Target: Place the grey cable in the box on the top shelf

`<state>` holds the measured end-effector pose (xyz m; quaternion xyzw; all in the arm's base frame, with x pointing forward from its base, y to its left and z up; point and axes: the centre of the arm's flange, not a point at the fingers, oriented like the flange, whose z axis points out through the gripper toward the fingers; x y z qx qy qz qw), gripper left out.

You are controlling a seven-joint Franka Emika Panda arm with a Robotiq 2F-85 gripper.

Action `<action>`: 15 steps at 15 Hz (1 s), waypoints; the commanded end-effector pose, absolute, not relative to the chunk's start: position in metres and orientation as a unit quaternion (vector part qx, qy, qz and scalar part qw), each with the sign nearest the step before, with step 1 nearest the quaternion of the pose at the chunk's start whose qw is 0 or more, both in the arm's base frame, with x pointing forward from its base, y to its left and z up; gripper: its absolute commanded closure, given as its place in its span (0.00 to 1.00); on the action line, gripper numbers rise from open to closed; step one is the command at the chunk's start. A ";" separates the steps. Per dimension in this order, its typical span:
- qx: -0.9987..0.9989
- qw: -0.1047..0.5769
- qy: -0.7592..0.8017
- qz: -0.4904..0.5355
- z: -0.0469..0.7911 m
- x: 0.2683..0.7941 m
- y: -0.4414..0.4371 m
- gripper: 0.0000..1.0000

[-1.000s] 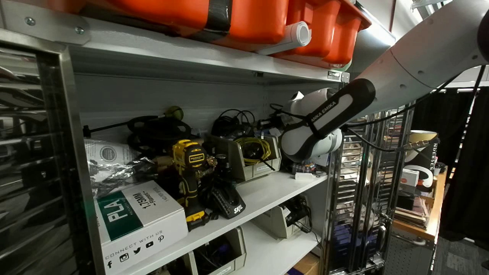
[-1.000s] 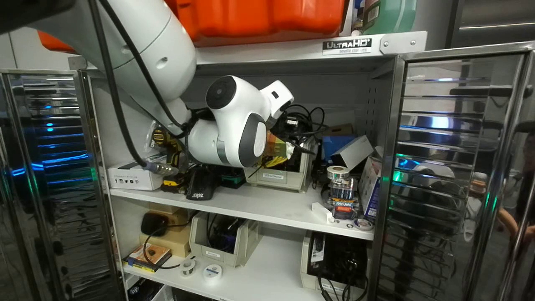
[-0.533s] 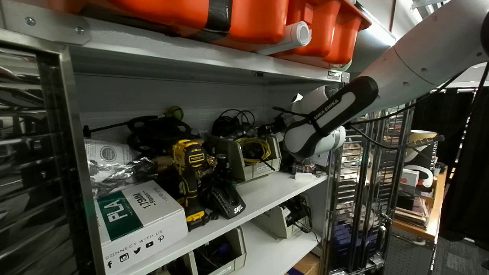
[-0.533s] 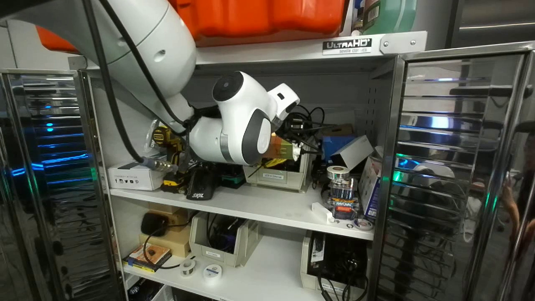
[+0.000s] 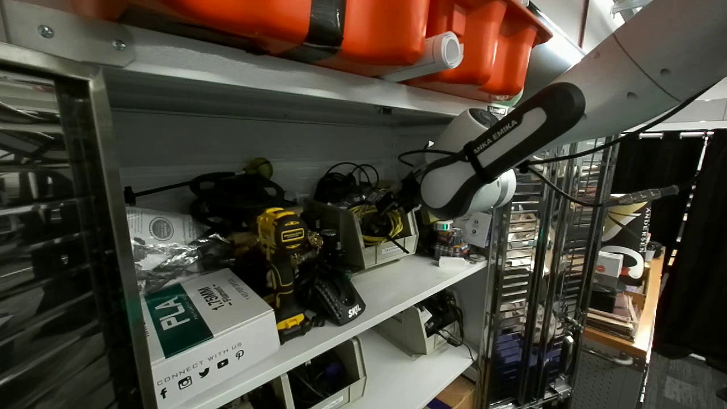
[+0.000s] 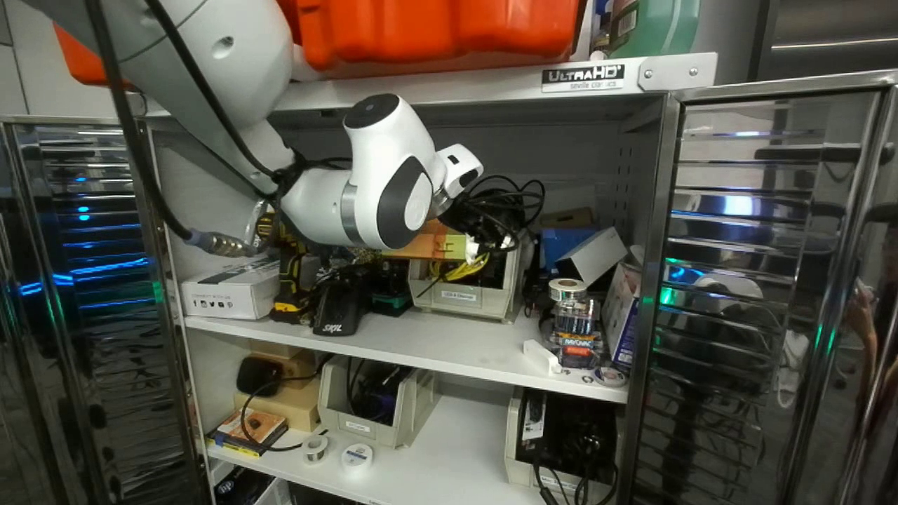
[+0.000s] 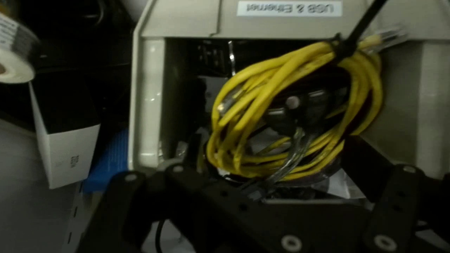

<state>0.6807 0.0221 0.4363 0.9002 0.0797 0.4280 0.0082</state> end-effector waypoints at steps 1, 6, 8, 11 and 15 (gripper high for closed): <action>0.923 0.000 0.102 0.372 0.452 0.652 0.022 0.00; 0.952 0.024 0.104 0.285 0.433 0.608 0.007 0.00; 0.965 0.033 0.110 0.236 0.418 0.585 -0.005 0.00; 0.981 0.036 0.123 0.147 0.399 0.549 -0.022 0.00; 0.987 0.024 0.156 0.030 0.387 0.498 -0.031 0.00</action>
